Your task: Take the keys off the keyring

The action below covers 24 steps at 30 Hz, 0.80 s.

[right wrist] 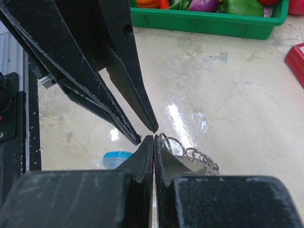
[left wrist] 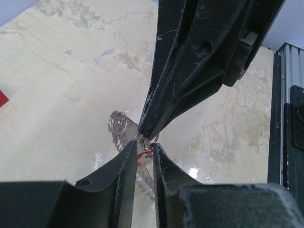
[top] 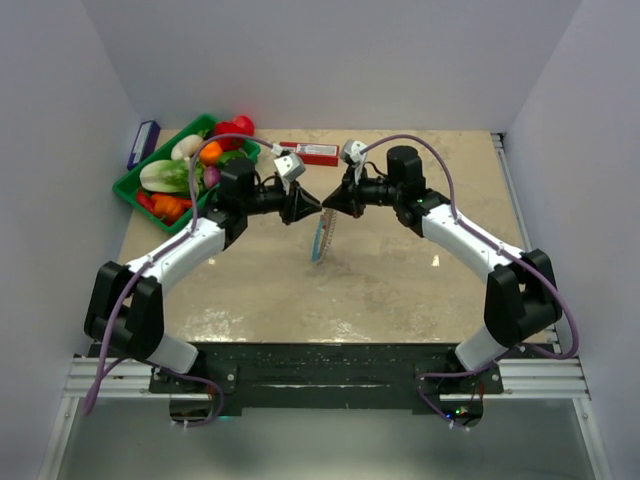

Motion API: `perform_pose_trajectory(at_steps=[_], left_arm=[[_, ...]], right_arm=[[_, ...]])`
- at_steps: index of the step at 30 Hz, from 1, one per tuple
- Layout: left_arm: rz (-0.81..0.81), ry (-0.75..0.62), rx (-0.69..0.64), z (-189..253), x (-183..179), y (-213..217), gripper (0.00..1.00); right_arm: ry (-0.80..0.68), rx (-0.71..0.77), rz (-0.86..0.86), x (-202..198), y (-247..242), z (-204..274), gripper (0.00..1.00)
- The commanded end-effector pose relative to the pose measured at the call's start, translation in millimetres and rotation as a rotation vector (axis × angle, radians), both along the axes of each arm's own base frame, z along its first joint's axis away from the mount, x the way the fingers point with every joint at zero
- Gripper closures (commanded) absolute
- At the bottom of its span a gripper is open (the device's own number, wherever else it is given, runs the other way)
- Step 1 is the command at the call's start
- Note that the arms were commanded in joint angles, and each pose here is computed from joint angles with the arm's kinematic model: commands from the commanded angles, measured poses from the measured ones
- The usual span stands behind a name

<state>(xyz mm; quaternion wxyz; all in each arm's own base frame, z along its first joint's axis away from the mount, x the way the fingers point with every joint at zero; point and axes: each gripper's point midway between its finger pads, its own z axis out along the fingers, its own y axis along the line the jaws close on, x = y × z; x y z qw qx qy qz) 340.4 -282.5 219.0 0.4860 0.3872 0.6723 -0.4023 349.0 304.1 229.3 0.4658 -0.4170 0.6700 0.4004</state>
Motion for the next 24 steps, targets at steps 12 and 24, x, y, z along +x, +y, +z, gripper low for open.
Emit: perform_pose_trajectory(at_steps=[12,24], left_arm=[[-0.04,-0.12,-0.029,30,0,1,0.83],[-0.096,-0.109,-0.019,18,-7,-2,0.94]], right_arm=[[-0.08,0.034,0.024,0,-1,21,1.0],[-0.104,0.03,0.011,3,-4,27,1.0]])
